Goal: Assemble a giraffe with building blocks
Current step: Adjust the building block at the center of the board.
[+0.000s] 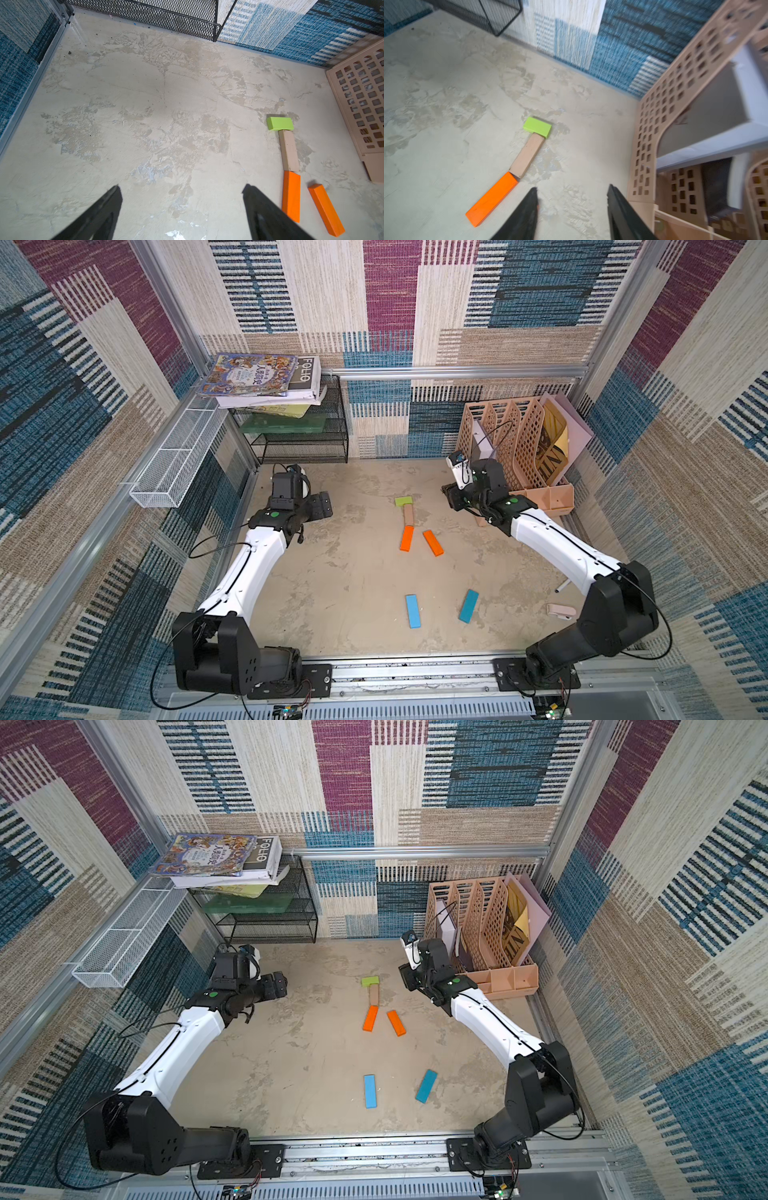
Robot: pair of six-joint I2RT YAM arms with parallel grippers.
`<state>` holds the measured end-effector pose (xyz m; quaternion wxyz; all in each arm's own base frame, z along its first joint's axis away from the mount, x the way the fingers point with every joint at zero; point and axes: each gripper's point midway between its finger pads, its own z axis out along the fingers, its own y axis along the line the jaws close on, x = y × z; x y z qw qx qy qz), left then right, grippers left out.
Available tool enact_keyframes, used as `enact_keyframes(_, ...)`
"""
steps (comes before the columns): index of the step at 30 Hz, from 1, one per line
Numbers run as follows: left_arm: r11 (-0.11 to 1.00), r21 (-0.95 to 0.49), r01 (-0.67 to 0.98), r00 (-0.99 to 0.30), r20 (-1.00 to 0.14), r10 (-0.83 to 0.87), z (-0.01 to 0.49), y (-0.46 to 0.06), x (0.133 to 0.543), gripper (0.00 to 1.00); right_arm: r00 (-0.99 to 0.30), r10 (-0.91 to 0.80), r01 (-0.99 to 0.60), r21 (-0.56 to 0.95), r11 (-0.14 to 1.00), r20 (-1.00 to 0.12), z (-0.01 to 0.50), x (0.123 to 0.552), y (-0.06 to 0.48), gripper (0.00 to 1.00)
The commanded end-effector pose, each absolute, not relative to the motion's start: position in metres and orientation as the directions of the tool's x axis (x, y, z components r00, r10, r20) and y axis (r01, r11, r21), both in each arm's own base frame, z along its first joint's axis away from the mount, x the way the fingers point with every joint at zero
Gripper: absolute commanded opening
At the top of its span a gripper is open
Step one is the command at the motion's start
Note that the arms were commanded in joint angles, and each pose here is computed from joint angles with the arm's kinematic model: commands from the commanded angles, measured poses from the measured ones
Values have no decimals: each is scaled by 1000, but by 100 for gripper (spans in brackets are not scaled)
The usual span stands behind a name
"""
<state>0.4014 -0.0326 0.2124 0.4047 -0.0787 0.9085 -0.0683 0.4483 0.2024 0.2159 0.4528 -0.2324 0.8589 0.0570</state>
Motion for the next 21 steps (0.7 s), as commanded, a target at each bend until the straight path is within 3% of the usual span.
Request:
enact_keyframes(1, 979, -187, -80, -654, -731, -193, 216, -33, 402, 95, -704, -394, -503, 22, 864, -591, 148, 427, 217, 45)
enact_keyframes(3, 979, -186, -82, -653, -733, -193, 216, -33, 402, 95, -753, -412, -505, 49, 862, -514, 113, 419, 219, 49)
enact_keyframes(12, 979, -187, -79, -658, -728, -193, 214, -34, 403, 95, -757, -468, -549, 56, 834, -456, 60, 383, 233, 60)
enact_keyframes(21, 979, -188, -79, -656, -730, -193, 215, -34, 402, 95, -765, -478, -532, 6, 847, -433, 42, 378, 229, 58)
